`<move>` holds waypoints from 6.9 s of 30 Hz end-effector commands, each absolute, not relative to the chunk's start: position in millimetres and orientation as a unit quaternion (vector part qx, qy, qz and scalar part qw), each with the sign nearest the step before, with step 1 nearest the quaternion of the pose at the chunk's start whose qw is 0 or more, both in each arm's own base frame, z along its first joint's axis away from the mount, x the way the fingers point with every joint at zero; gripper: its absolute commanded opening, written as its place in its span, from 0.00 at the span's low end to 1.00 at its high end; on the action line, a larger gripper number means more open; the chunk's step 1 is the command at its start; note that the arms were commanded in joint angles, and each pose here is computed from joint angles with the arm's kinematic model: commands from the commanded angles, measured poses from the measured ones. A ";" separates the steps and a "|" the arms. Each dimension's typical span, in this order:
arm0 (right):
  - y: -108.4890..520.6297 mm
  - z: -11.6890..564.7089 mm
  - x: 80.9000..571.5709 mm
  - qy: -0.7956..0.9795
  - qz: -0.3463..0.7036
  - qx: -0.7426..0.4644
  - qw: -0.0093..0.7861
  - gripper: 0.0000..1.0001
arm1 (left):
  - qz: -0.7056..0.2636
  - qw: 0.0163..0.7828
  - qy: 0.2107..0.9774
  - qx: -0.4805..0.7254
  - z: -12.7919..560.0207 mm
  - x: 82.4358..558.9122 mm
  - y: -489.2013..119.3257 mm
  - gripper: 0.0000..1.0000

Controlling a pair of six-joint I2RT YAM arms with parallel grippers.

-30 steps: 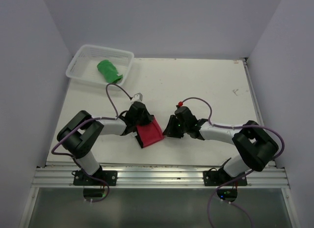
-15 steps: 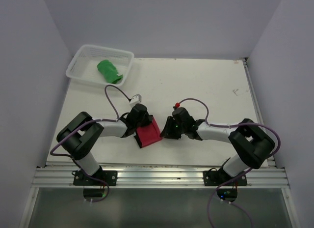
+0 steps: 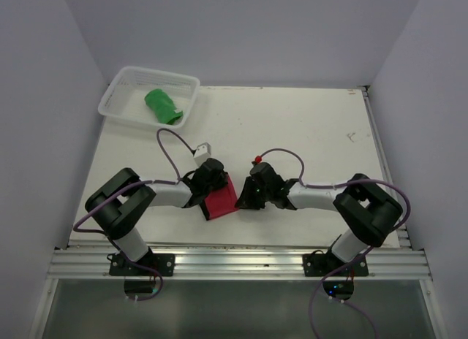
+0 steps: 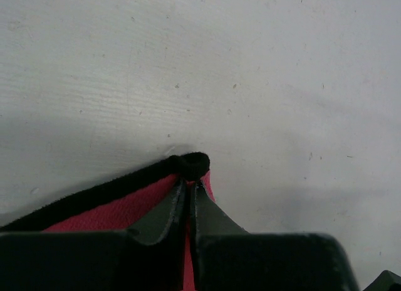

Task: Roll the towels
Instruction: Roll the towel

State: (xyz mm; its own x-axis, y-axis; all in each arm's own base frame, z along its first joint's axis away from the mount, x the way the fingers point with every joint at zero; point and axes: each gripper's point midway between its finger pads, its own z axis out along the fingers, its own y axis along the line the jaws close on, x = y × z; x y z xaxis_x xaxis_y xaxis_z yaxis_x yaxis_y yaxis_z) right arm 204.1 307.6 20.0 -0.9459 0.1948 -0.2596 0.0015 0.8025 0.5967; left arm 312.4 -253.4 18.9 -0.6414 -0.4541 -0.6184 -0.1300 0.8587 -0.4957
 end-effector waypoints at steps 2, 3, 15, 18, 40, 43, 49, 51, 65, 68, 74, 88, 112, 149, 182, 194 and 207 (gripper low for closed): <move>314.8 22.1 205.1 0.935 0.310 0.054 0.162 0.11 | -0.116 0.348 0.917 -0.158 -23.2 281.1 -215.5 0.00; 314.4 22.4 204.7 0.935 0.311 0.055 0.162 0.09 | -0.117 0.349 0.917 -0.157 -22.1 281.9 -216.2 0.00; 292.2 43.7 215.8 0.935 0.213 -0.039 0.279 0.00 | -0.151 0.356 0.913 -0.131 15.2 302.8 -231.4 0.07; 282.8 46.6 220.8 0.932 0.168 -0.061 0.316 0.00 | -0.152 0.356 0.914 -0.123 26.2 307.4 -233.6 0.12; 280.5 52.2 213.2 0.900 0.040 -0.172 0.399 0.00 | -0.186 0.372 0.905 -0.091 89.0 326.3 -242.7 0.35; 279.3 50.6 213.5 0.897 0.031 -0.176 0.404 0.00 | -0.181 0.374 0.905 -0.087 93.1 327.2 -240.2 0.36; 280.8 48.0 210.6 0.893 0.026 -0.184 0.409 0.00 | -0.178 0.374 0.907 -0.080 97.2 330.7 -239.1 0.38; 279.2 47.3 210.8 0.891 0.020 -0.185 0.413 0.00 | -0.181 0.371 0.908 -0.076 97.1 330.8 -240.9 0.39; 276.2 50.0 211.0 0.879 -0.006 -0.196 0.435 0.00 | -0.187 0.363 0.911 -0.057 99.9 330.4 -247.1 0.43; 277.0 47.5 209.3 0.875 -0.015 -0.207 0.438 0.00 | -0.182 0.364 0.912 -0.056 100.9 330.6 -245.4 0.43; 278.7 49.5 205.9 0.862 -0.037 -0.227 0.452 0.00 | -0.187 0.356 0.914 -0.049 98.8 329.0 -248.2 0.45; 284.3 44.6 198.6 0.835 -0.089 -0.276 0.467 0.00 | -0.196 0.344 0.917 -0.040 96.7 320.0 -249.2 0.46; 288.5 35.0 191.8 0.826 -0.108 -0.310 0.458 0.00 | -0.249 0.328 0.911 -0.016 104.0 299.9 -264.1 0.49; 296.0 33.6 178.4 0.838 -0.080 -0.279 0.462 0.00 | -0.071 0.207 0.976 -0.005 -7.9 243.4 -219.9 0.34; 300.8 92.5 194.2 0.878 0.334 -0.088 0.331 0.52 | -0.213 0.409 0.886 -0.038 70.4 284.1 -238.8 0.00; 312.4 53.2 201.1 0.889 0.344 -0.077 0.291 0.46 | -0.229 0.421 0.877 -0.035 75.7 282.4 -242.5 0.00; 297.0 41.4 205.1 0.887 0.289 -0.145 0.330 0.00 | -0.207 0.411 0.886 -0.048 64.0 287.1 -240.9 0.00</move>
State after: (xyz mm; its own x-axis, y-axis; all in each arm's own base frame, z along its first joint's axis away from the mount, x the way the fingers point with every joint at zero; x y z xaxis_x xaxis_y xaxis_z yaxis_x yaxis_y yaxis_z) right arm 197.2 304.2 40.8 -0.8022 -0.0160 -0.5968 -0.3883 0.7732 0.5013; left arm 273.8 -239.9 57.1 -0.6978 -0.2270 -0.6794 0.1048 0.9059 -0.4103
